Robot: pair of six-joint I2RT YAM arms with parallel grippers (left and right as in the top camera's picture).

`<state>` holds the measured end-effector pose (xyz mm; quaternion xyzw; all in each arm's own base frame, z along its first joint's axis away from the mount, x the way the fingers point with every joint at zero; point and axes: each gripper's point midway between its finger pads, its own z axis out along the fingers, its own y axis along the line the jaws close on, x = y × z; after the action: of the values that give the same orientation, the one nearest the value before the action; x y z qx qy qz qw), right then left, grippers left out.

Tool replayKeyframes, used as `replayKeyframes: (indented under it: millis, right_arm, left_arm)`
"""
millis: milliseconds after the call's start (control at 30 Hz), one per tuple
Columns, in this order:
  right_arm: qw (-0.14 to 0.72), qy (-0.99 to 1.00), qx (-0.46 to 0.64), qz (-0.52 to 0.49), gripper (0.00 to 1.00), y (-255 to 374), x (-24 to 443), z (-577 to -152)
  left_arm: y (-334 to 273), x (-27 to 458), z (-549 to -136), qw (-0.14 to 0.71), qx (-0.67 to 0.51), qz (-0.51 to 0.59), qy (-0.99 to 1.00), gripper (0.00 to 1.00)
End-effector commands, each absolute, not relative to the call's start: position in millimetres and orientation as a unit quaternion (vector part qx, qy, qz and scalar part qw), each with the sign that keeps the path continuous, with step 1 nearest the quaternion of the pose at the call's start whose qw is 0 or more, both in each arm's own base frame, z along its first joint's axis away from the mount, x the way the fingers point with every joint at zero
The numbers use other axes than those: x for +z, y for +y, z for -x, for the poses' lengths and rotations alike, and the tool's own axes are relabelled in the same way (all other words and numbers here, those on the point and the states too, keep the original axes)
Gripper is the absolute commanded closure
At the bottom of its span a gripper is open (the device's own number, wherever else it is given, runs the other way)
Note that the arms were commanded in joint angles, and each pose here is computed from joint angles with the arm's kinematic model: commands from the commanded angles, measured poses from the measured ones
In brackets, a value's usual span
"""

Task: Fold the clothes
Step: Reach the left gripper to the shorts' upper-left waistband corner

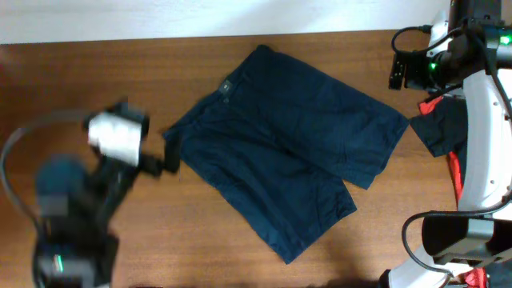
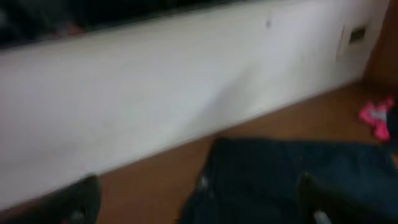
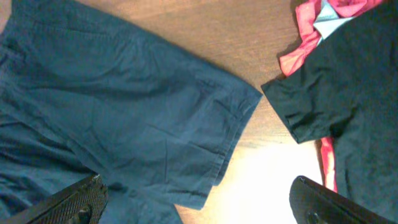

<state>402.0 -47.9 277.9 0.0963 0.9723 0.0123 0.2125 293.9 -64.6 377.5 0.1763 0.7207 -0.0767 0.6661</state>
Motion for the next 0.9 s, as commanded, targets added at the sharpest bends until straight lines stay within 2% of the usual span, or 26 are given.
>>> replayKeyframes:
  millis: [0, 33, 167, 333, 433, 867]
  right_arm:
    - [0.211, 0.973, 0.009, -0.098, 0.02, -49.8, 277.2, -401.4]
    - [0.21, 0.973, 0.009, -0.098, 0.02, -49.8, 277.2, -401.3]
    - [0.211, 0.973, 0.009, -0.098, 0.01, -49.8, 277.2, -401.4]
    - [0.21, 0.973, 0.009, -0.098, 0.02, -49.8, 277.2, -401.3]
    - [0.211, 0.973, 0.01, -0.098, 0.02, -49.8, 277.2, -401.4]
    - [0.21, 0.973, 0.01, -0.098, 0.02, -49.8, 277.2, -401.3]
  left_arm:
    - [-81.4, 374.9, -364.0, 0.559, -0.103, -0.228, 0.79, 0.01]
    - [-85.5, 362.3, -387.9, 0.506, -0.114, -0.241, 0.82, 0.01]
    - [-98.9, 321.8, -434.0, 0.396, -0.123, -0.285, 0.864, 0.01]
    - [-121.8, 253.6, -484.7, 0.323, -0.143, -0.304, 0.885, 0.01]
    - [-129.3, 215.8, -506.3, 0.307, -0.148, -0.306, 0.889, 0.01]
    - [-146.1, 100.7, -520.2, 0.214, -0.182, -0.305, 0.91, 0.01]
